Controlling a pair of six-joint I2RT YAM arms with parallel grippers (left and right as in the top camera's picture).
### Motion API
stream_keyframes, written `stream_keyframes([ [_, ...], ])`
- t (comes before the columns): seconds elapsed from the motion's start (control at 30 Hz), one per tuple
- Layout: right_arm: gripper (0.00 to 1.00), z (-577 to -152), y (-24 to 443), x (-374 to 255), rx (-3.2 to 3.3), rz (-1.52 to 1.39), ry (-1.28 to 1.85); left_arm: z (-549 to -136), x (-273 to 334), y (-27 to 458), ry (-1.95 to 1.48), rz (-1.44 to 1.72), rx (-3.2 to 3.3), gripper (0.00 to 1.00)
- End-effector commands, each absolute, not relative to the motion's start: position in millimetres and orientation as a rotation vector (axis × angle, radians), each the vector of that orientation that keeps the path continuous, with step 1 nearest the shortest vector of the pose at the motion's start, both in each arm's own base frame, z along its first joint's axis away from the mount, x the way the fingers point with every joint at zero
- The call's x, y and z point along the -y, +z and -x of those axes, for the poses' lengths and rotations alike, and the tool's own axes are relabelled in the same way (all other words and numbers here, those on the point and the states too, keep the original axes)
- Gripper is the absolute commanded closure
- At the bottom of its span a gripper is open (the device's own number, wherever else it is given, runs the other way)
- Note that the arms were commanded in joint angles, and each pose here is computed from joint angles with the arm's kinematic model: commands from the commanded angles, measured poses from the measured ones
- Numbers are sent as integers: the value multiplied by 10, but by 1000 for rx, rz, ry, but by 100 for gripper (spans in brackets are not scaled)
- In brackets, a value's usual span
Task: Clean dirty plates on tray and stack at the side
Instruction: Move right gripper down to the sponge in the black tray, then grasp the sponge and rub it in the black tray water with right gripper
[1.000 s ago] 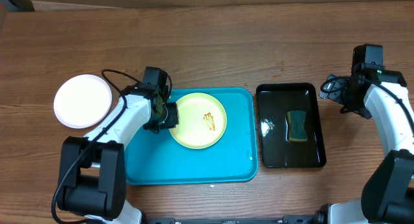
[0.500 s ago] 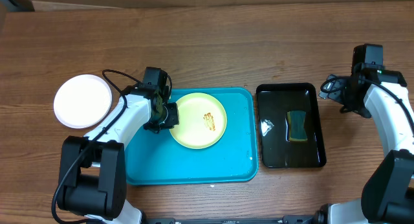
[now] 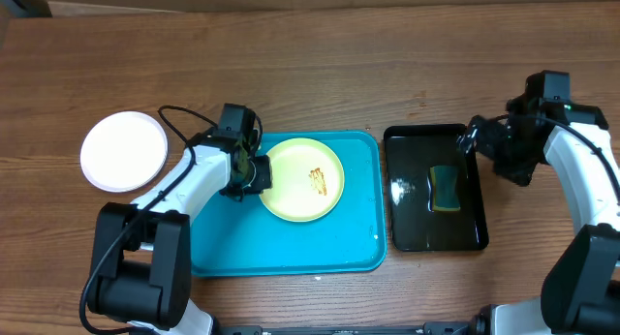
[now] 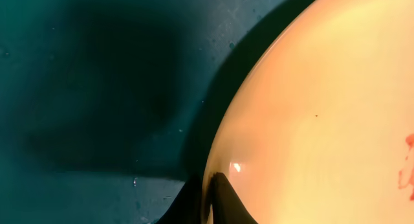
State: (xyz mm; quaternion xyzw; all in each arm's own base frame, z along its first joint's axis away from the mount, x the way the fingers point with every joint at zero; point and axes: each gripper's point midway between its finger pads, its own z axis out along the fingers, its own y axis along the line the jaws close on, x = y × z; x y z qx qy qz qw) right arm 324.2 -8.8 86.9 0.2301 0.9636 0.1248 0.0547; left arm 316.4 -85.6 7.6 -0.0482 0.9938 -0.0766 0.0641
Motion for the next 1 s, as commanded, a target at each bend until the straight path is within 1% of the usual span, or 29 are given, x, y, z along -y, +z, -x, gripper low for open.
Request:
stream_keyframes([
  [0.0,2,-3172,960,-78,-2966,-584,297,-3097,877,10,-236,115,-3022,91],
  [0.03,5,-3111,935,-109,-2997,-557,246,-3097,876,10,-235,115,-3022,91],
  [0.13,9,-2925,846,-208,-3070,-515,96,-3097,876,10,-235,113,-3022,91],
  [0.23,9,-2833,756,-230,-3082,-487,-57,-3100,860,8,-220,110,-3021,91],
  [0.33,10,-2842,645,-200,-3043,-450,-183,-3103,827,4,-191,113,-3020,91],
  [0.4,11,-2843,568,-199,-3032,-444,-186,-3102,826,4,-191,113,-3021,90],
  [0.53,19,-2746,336,-186,-3037,-444,-188,-3100,826,3,-190,113,-3021,90],
  [0.63,20,-2668,203,-187,-3047,-444,-180,-3101,825,3,-190,113,-3021,90],
  [0.73,19,-2636,108,-295,-3059,-444,-79,-3102,826,3,-190,113,-3020,90],
  [0.8,20,-2627,80,-364,-3066,-439,-16,-3102,826,3,-190,113,-3020,90],
  [0.87,27,-2627,75,-384,-3067,-440,2,-3102,825,3,-190,113,-3020,89],
  [0.93,30,-2628,75,-384,-3067,-439,2,-3102,825,3,-190,113,-3020,90],
  [0.97,38,-2627,75,-384,-3068,-439,2,-3101,825,3,-190,113,-3021,90],
])
